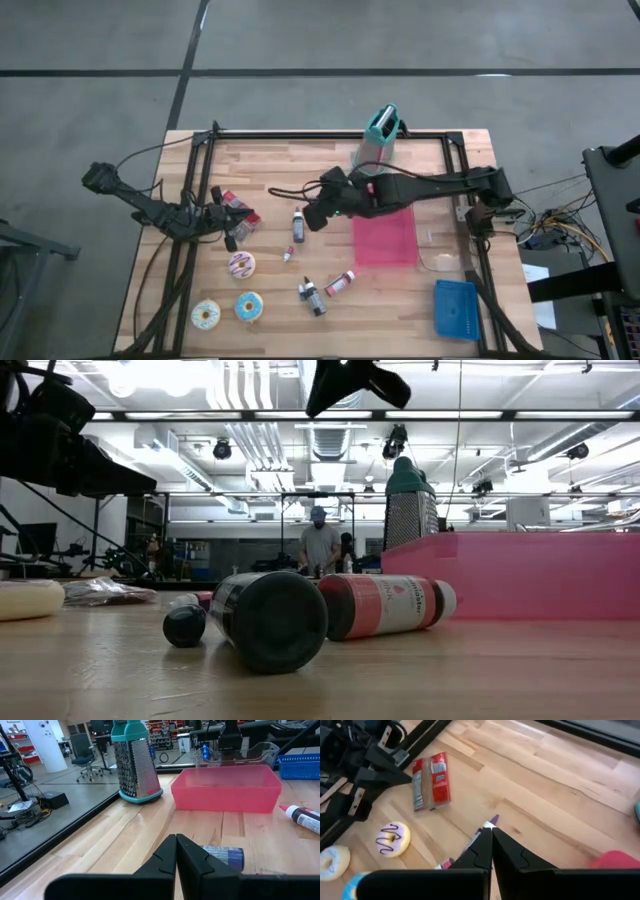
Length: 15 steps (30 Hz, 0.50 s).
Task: Pick & Place Food Item
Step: Put the purple food coloring bottle into the blue bin
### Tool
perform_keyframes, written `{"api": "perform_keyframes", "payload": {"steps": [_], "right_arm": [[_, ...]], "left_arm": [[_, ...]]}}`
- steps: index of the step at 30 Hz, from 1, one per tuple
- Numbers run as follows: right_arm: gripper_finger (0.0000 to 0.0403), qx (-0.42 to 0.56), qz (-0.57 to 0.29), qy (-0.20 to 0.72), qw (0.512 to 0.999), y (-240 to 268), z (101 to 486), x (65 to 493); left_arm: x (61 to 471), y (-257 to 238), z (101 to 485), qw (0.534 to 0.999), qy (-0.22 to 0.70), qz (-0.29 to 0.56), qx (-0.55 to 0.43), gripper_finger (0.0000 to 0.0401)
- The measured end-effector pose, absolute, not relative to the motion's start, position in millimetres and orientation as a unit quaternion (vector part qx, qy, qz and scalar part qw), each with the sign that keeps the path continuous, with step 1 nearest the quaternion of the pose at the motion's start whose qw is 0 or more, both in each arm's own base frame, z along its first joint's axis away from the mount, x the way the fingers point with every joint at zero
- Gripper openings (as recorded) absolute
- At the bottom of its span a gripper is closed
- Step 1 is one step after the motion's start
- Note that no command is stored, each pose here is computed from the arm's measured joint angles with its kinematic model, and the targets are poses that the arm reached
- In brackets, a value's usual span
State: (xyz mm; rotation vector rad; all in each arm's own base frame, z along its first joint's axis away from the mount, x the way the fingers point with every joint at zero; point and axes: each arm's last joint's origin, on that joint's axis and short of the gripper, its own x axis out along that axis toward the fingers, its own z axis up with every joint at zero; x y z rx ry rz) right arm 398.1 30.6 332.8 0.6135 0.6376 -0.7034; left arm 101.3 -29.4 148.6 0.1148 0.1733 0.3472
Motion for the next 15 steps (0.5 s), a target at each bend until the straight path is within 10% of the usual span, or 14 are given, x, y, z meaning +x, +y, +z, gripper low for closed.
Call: {"api": "perform_keyframes", "payload": {"steps": [15], "right_arm": [[0.0008,0.291,-0.385,0.395,0.781,35,268,430]], "left_arm": [[101,-29,148,0.98,0.086,0.171,0.057,0.0012]]}}
